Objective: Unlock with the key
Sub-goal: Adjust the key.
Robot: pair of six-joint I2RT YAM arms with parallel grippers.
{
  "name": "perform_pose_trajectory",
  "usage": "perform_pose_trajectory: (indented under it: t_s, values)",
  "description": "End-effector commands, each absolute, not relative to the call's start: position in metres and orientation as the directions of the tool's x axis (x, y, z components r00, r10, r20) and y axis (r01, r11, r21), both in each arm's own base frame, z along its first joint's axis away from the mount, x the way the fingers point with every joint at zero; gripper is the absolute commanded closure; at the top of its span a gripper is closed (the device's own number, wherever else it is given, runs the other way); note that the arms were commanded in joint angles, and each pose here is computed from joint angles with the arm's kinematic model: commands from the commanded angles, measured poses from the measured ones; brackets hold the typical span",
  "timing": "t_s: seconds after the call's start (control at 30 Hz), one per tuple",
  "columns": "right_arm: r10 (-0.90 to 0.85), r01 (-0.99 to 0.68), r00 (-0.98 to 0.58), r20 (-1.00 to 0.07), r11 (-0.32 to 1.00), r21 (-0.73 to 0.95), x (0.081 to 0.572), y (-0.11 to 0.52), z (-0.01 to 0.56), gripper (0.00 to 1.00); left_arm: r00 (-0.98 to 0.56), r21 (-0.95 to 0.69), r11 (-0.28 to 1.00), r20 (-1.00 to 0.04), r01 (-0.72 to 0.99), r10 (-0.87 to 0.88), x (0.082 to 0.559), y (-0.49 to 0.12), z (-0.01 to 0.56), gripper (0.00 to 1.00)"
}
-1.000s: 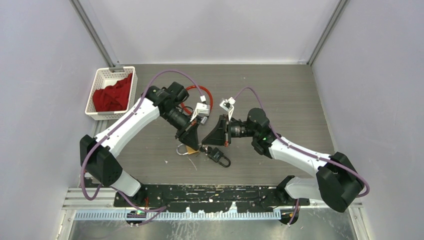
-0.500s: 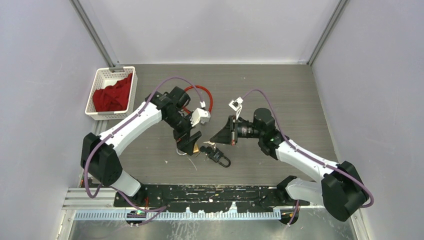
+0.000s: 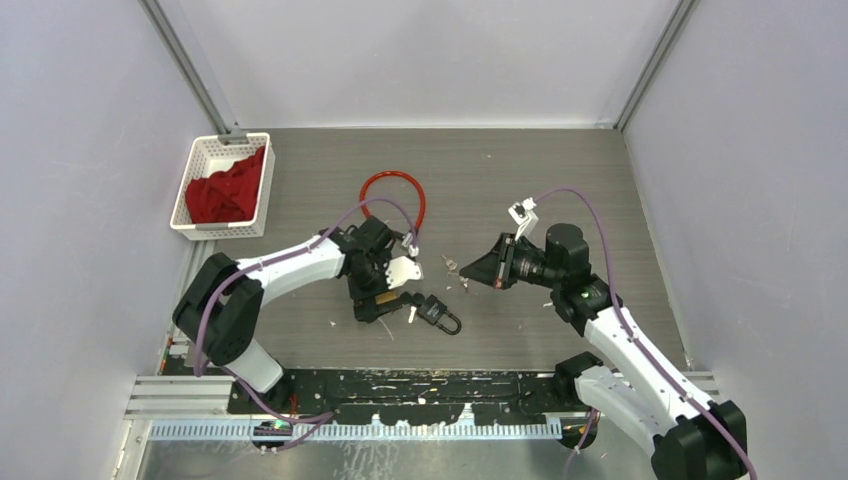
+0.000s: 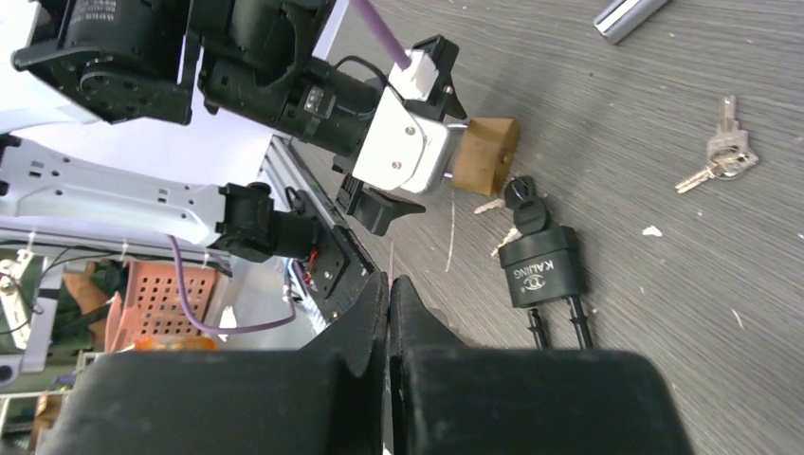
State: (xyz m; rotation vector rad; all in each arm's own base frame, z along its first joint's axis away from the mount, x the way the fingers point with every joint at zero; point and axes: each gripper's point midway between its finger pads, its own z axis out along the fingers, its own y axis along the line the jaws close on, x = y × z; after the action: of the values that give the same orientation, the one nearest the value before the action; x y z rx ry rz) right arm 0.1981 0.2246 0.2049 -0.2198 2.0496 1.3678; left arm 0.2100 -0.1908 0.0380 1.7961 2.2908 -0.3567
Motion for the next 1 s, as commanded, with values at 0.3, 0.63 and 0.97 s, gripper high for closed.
perform_pose_trajectory:
  t_s: [0.3, 0.63, 0.97]
  values:
    - [0.211, -0.448, -0.753, -0.623, 0.529, 0.721, 0.205, 0.212, 0.197, 0.99, 0.043, 0.151, 0.021, -0.404, 0.988, 0.914, 0.199, -0.181, 0.055, 0.11]
    - [0.202, -0.458, -0.754, -0.625, 0.52, 0.721, 0.208, 0.215, 0.206, 0.99, 0.052, 0.064, -0.031, -0.355, 0.997, 0.933, 0.19, -0.187, 0.029, 0.44]
    - [0.193, -0.48, -0.749, -0.634, 0.503, 0.719, 0.206, 0.218, 0.211, 0.99, 0.056, 0.11, -0.024, -0.295, 0.994, 0.954, 0.206, -0.183, 0.018, 0.54]
